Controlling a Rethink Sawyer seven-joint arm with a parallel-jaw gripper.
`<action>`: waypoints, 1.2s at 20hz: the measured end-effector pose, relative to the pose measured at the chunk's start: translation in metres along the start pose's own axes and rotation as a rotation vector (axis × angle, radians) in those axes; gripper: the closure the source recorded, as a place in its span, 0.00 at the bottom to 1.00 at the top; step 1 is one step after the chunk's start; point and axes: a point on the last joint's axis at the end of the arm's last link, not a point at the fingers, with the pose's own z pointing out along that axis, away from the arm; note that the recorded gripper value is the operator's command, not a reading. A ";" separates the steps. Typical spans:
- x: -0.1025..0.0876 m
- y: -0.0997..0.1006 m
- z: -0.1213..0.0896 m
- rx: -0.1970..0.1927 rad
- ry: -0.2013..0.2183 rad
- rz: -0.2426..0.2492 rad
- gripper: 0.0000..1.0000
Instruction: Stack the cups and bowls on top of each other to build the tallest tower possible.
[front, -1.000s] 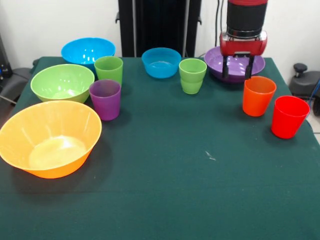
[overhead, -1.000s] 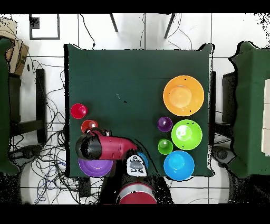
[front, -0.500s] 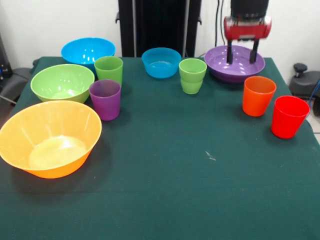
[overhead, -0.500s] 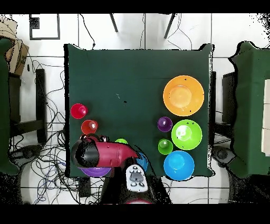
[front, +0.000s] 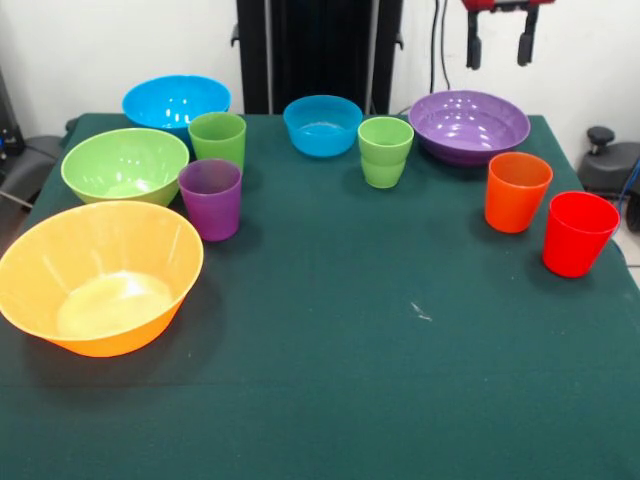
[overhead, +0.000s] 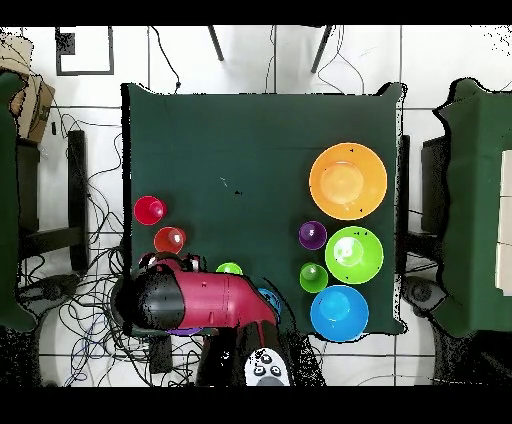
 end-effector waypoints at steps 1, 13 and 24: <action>-0.001 0.000 -0.002 -0.001 -0.006 0.000 0.00; 0.001 0.000 0.004 -0.005 -0.008 0.000 0.00; 0.015 -0.004 0.043 -0.007 0.037 0.013 0.00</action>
